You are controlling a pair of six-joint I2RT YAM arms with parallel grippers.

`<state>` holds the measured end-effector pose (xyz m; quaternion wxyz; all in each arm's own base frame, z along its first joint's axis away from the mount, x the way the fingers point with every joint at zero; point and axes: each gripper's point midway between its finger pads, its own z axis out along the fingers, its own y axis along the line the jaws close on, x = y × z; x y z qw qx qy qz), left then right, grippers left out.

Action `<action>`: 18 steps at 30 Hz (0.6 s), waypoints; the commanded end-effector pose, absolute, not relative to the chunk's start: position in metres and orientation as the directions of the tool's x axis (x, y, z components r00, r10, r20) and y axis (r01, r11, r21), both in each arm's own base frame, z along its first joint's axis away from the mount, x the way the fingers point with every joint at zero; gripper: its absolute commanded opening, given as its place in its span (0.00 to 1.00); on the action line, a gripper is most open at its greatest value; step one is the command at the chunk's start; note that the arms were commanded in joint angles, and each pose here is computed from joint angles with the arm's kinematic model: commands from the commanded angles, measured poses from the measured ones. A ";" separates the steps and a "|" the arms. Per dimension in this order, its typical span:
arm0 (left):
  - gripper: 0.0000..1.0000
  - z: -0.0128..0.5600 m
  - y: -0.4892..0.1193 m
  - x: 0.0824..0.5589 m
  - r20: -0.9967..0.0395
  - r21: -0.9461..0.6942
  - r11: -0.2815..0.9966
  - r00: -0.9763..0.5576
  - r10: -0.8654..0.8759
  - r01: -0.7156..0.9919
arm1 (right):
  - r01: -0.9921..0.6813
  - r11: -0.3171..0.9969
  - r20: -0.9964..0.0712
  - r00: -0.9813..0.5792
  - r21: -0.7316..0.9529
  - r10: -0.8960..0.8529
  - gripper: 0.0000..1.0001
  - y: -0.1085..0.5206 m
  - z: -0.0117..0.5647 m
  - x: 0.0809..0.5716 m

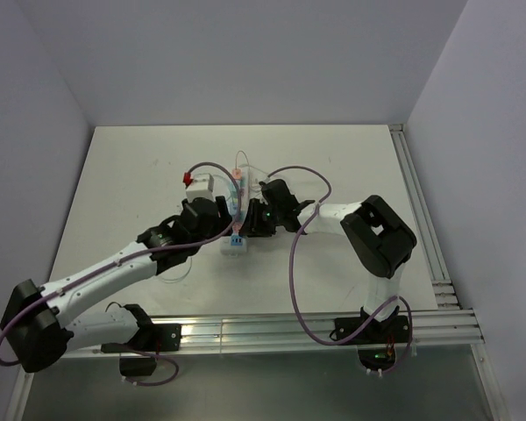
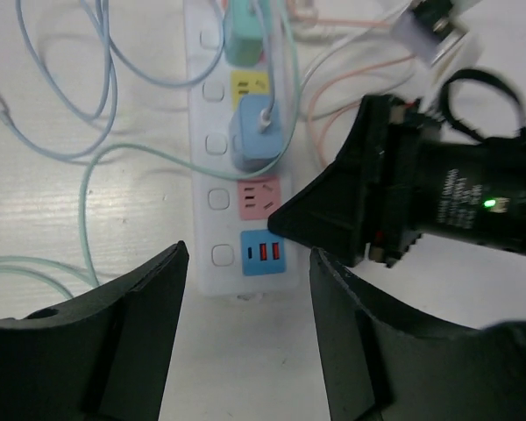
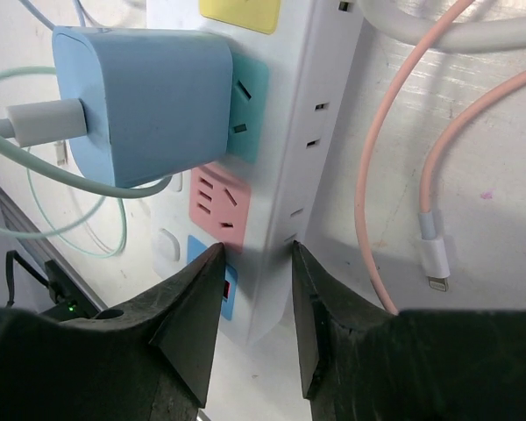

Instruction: Insert the plug

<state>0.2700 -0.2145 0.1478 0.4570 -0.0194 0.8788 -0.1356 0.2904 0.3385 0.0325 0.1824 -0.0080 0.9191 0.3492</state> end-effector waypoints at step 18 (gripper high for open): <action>0.64 0.283 -0.159 0.245 -0.818 -0.536 0.821 -0.361 -0.447 0.197 | -0.253 0.901 -0.634 -0.773 0.352 0.030 0.64 0.350 0.126 0.351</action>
